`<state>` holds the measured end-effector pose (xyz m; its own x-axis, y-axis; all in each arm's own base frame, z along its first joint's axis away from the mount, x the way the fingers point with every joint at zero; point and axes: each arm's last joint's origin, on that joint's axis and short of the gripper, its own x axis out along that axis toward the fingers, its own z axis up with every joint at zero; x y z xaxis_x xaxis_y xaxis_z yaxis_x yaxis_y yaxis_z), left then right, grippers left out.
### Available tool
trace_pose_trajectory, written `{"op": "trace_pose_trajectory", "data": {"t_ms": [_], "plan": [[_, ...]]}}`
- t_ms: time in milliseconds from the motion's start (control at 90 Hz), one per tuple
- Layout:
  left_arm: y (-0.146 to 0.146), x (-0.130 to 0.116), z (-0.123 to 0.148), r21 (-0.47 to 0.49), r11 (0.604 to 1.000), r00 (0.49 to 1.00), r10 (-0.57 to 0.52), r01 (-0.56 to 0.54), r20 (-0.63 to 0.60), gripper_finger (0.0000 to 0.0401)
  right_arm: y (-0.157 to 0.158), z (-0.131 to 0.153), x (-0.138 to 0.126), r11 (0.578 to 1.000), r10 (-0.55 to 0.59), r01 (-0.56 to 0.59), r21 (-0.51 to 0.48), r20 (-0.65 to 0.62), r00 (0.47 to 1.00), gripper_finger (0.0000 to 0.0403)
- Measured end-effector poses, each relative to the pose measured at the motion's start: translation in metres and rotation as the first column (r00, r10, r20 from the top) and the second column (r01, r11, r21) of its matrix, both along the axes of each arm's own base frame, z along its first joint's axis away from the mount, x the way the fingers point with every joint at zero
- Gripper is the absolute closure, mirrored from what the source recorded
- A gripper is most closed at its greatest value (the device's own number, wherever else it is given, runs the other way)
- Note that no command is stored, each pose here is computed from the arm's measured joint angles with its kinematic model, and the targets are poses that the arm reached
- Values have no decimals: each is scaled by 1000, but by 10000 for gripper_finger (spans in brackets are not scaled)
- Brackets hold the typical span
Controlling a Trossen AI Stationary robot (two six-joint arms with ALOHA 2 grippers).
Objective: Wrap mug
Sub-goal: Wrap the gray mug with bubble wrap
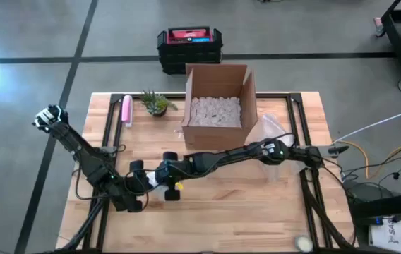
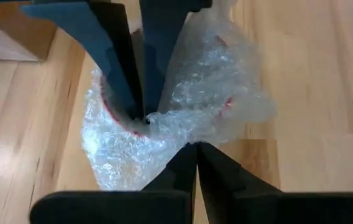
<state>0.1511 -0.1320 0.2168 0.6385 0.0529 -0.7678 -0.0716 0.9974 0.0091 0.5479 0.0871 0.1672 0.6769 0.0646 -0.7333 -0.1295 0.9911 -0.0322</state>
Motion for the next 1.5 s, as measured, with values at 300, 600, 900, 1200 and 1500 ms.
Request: {"op": "trace_pose_trajectory", "data": {"t_ms": [300,600,900,1200,1500], "plan": [[1,-1,-2,-2,1000,1000,-3,3,-11,401,1,45,-7,999,38,-39,26,19,999,389],[-1,0,3,-16,1000,1000,-13,13,-16,401,-1,-12,6,993,50,-47,106,-27,998,389],[-3,5,32,51,998,998,-36,33,60,401,2,-24,7,992,59,-53,113,-48,997,389],[7,13,-9,22,999,998,28,-29,49,401,2,-22,6,992,69,-64,105,-44,997,389],[8,11,-21,-7,999,996,41,-41,76,401,1,5,1,993,91,-87,82,-40,995,389]]}}
